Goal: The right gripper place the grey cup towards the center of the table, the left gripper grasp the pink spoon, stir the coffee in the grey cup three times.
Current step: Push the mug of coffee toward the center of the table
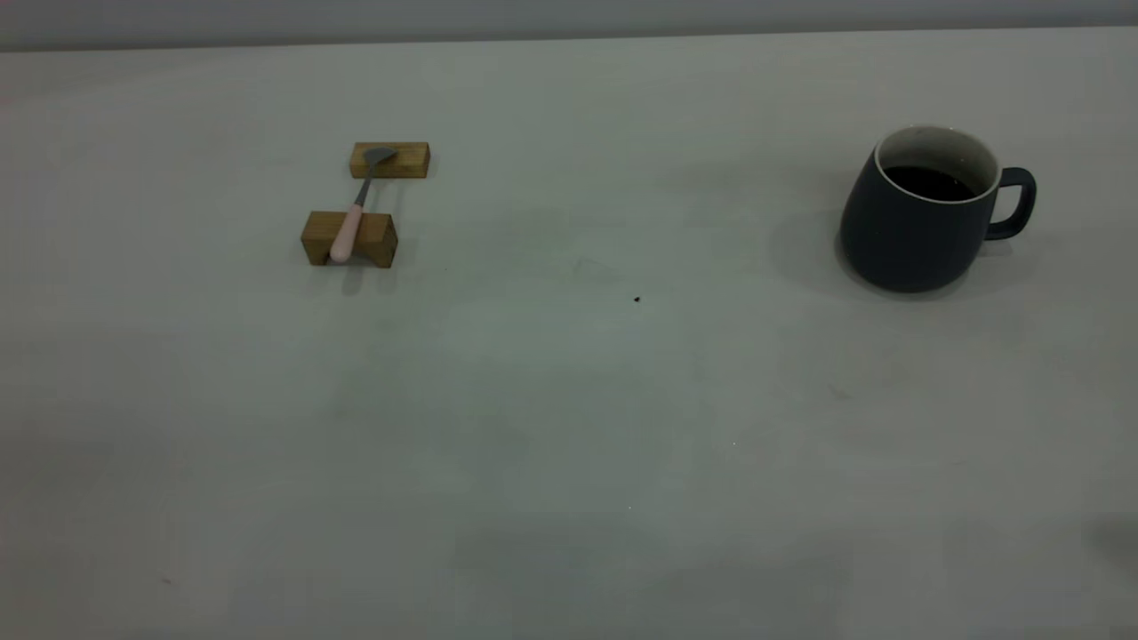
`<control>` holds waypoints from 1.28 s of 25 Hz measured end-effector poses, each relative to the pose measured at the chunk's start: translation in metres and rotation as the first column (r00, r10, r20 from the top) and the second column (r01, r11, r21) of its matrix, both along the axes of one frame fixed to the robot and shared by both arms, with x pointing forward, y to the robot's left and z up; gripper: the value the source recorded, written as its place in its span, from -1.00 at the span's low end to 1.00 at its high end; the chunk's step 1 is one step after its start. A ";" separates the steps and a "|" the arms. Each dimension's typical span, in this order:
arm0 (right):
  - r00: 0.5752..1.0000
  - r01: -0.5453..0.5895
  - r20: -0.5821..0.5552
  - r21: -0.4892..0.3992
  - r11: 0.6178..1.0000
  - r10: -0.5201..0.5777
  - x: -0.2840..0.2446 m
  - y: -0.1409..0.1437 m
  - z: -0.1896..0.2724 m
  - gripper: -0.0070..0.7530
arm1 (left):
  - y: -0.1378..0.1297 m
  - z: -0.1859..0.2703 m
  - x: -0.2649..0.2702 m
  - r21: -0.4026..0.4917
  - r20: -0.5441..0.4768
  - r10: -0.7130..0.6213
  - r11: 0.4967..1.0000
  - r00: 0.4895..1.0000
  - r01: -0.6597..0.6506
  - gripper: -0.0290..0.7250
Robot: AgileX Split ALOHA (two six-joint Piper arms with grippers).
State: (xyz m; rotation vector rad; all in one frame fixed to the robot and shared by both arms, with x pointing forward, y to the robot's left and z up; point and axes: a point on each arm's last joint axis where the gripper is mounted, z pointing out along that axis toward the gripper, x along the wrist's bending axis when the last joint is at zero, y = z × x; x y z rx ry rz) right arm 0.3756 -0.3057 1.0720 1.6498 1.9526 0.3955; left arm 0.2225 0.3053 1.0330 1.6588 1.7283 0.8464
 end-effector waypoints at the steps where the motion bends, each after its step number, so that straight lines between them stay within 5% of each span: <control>1: 1.000 -0.007 -0.015 -0.015 1.000 0.007 0.011 0.000 -0.005 0.78 | 0.000 0.000 0.000 0.000 0.000 0.000 1.000 1.000 0.000 0.30; 10: 0.979 -0.076 -0.191 -0.020 0.997 0.071 0.098 0.007 -0.071 0.83 | 0.000 0.000 0.000 0.000 -0.001 0.000 1.000 1.000 0.000 0.30; 14: 0.933 -0.196 -0.317 -0.049 0.979 0.170 0.139 0.009 -0.108 0.83 | 0.000 0.000 0.000 0.000 -0.001 0.000 1.000 1.000 0.000 0.30; 22: 0.796 -0.518 -0.401 -0.068 0.852 0.452 0.206 0.017 -0.167 0.82 | 0.000 0.000 0.000 0.000 -0.001 0.000 1.000 1.000 0.000 0.30; 32: 0.657 -0.727 -0.419 -0.129 0.675 0.627 0.249 0.021 -0.216 0.79 | 0.000 0.000 0.000 0.000 -0.003 0.000 1.000 1.000 0.000 0.30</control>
